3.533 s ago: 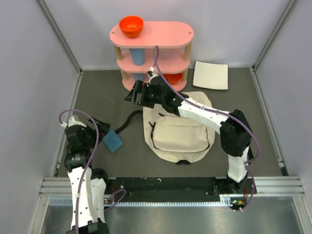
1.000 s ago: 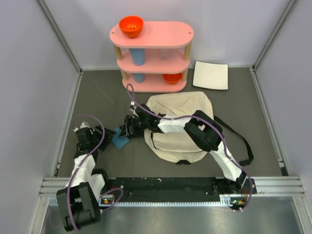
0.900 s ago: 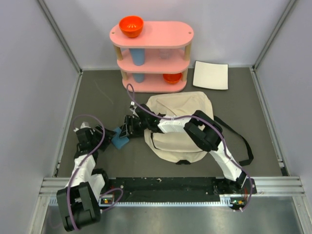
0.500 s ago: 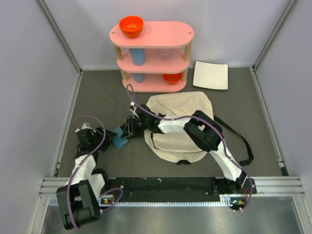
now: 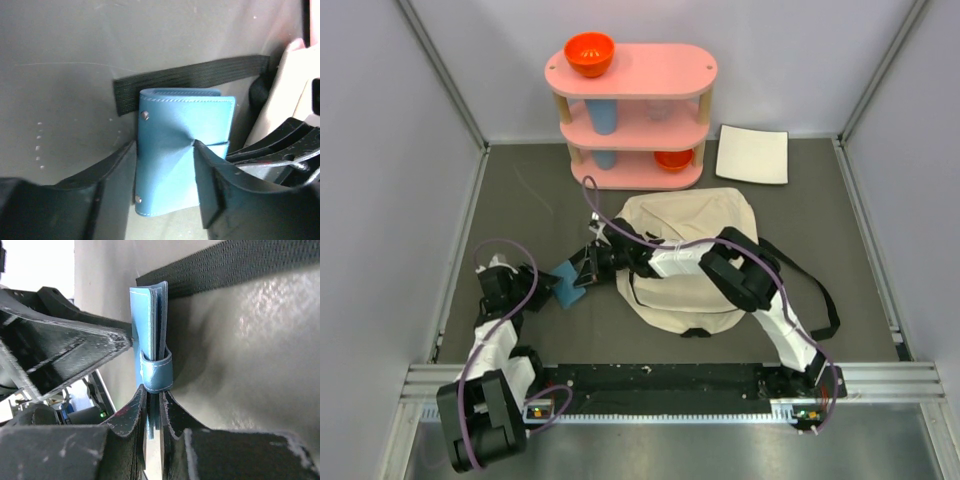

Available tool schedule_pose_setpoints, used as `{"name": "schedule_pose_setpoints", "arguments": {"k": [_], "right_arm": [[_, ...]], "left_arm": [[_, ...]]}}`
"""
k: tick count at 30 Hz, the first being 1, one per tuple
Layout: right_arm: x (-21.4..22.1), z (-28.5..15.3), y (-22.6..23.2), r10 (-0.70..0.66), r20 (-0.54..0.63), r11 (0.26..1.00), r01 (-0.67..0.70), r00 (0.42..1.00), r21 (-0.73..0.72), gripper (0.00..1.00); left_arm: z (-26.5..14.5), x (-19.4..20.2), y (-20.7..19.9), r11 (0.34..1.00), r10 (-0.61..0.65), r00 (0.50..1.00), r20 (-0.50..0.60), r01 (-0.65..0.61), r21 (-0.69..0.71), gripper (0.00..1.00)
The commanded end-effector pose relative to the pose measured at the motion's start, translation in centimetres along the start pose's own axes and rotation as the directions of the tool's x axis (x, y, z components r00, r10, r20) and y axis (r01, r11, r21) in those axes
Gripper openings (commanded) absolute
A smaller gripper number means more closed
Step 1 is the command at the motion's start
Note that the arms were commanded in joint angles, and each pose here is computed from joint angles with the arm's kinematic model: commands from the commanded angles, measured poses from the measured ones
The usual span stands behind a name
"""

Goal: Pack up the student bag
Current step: Pick up the personal item from the center of the board.

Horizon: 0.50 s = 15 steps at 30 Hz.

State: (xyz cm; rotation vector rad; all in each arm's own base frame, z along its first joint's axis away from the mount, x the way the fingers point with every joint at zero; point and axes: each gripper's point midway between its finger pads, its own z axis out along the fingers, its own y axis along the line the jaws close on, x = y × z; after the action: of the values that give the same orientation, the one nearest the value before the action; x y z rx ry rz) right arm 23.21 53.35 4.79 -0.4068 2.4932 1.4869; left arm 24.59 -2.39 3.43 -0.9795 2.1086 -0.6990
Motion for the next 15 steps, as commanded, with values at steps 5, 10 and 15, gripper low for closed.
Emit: {"name": "schedule_pose_setpoints", "arguments": {"k": [5, 10, 15], "right_arm": [[-3.1, -5.8, 5.1, -0.126, 0.18, 0.991, 0.131, 0.976, -0.017, 0.0], [-5.3, -13.2, 9.7, -0.078, 0.326, 0.961, 0.157, 0.942, -0.226, 0.0], [-5.0, -19.3, 9.6, 0.001, 0.406, 0.914, 0.164, 0.914, -0.371, 0.0]], "left_arm": [[-3.5, -3.4, -6.8, 0.972, 0.124, 0.986, 0.113, -0.143, 0.185, 0.93], [-7.6, -4.4, -13.4, 0.857, 0.272, 0.942, 0.195, -0.329, 0.397, 0.99], [-11.2, -3.8, -19.8, 0.594, 0.398, 0.88, 0.26, -0.463, 0.658, 0.99]]}}
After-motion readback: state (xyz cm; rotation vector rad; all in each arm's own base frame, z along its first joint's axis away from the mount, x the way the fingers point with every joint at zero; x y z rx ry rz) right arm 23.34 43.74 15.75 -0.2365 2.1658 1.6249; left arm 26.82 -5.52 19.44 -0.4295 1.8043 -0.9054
